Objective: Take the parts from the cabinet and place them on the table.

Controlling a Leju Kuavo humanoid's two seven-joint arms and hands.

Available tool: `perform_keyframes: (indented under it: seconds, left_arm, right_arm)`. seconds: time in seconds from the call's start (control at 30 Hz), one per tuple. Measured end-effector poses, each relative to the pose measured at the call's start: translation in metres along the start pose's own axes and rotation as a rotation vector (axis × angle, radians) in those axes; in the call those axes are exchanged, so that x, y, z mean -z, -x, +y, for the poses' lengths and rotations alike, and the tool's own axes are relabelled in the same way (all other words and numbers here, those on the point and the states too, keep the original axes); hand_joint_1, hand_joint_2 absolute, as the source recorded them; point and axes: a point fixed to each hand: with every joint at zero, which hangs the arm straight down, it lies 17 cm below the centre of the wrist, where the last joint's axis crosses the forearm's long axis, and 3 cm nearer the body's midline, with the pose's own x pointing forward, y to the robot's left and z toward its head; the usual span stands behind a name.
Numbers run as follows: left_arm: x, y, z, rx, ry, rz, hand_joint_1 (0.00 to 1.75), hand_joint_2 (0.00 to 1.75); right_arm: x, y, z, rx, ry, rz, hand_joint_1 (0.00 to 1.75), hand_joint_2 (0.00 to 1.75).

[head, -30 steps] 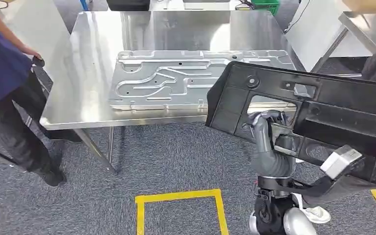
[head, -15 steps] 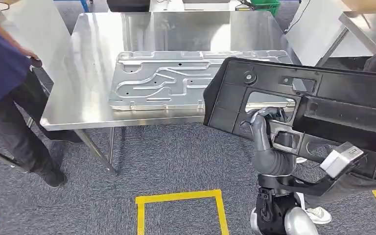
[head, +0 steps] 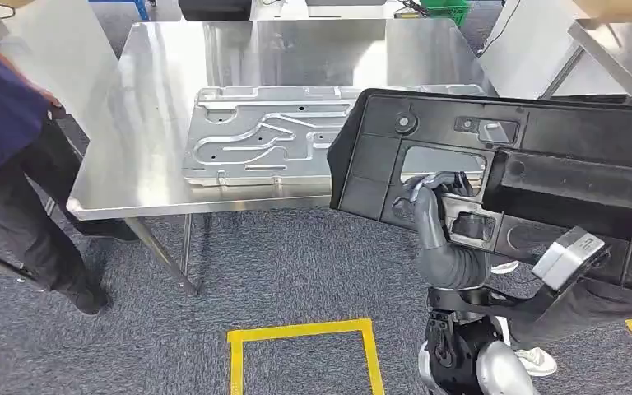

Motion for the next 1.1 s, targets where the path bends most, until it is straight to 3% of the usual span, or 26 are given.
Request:
perform_keyframes:
  seconds: [1.1]
  left_arm:
    - [-0.003,0.002,-0.014,0.066,0.019,-0.01,0.0,1.75]
  right_arm:
    - [0.001,0.002,0.018,-0.013,-0.079,0.017,1.75,1.75]
